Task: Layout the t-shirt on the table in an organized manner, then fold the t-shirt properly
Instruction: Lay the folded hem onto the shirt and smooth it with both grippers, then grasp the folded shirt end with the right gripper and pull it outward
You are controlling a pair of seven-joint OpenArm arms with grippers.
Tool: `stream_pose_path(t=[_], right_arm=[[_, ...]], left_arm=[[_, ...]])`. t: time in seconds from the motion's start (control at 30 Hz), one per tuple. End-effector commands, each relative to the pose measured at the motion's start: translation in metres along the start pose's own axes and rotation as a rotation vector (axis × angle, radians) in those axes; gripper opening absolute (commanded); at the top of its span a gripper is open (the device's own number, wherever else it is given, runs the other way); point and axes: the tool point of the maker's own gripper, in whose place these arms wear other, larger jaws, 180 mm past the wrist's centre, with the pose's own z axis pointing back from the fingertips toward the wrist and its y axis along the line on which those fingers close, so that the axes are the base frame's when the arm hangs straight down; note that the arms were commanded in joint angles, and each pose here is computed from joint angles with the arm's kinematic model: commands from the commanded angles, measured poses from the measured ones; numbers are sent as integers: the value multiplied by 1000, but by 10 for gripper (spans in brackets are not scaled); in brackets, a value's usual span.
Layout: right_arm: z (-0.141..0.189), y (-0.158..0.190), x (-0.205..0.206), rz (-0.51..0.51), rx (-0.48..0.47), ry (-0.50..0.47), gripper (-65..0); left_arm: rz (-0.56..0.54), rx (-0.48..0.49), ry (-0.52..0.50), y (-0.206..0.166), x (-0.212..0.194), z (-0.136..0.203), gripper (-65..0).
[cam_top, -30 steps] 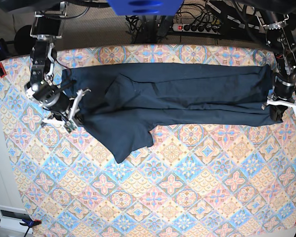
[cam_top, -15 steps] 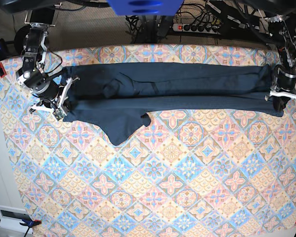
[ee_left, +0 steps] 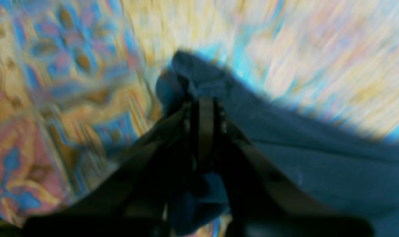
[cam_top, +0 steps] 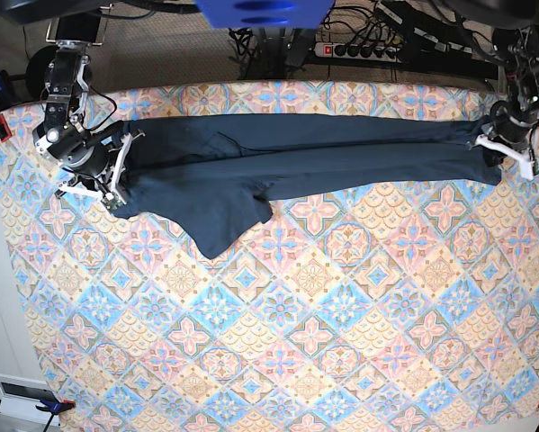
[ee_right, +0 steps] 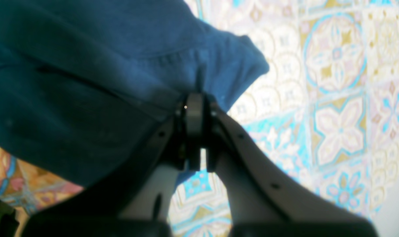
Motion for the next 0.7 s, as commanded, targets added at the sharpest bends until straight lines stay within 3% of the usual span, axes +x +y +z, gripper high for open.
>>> stream_pose_path(t=[0.0, 0.13, 0.27, 0.33, 0.43, 0.53, 0.67], right_arm=[[5, -12, 8, 12, -35, -23, -637], [8, -14, 10, 13, -43, -29, -560], [17, -21, 20, 28, -73, -58, -471], [23, -27, 24, 27, -100, -75, -456], [29, -34, 25, 19, -124, -85, -457], [30, -36, 34, 27, -129, -106, -457], [23, -31, 82, 90, -109, -195, -455]], left_arm=[[-26, 3, -33, 2, 18, 2, -626], [-29, 3, 8, 2, 13, 2, -526], [-42, 6, 56, 4, 9, 5, -342], [-49, 5, 54, 5, 18, 10, -269], [54, -24, -8, 7, 36, 22, -187], [167, -50, -86, 17, 58, 38, -176], [271, -112, -158, 18, 77, 50, -175]])
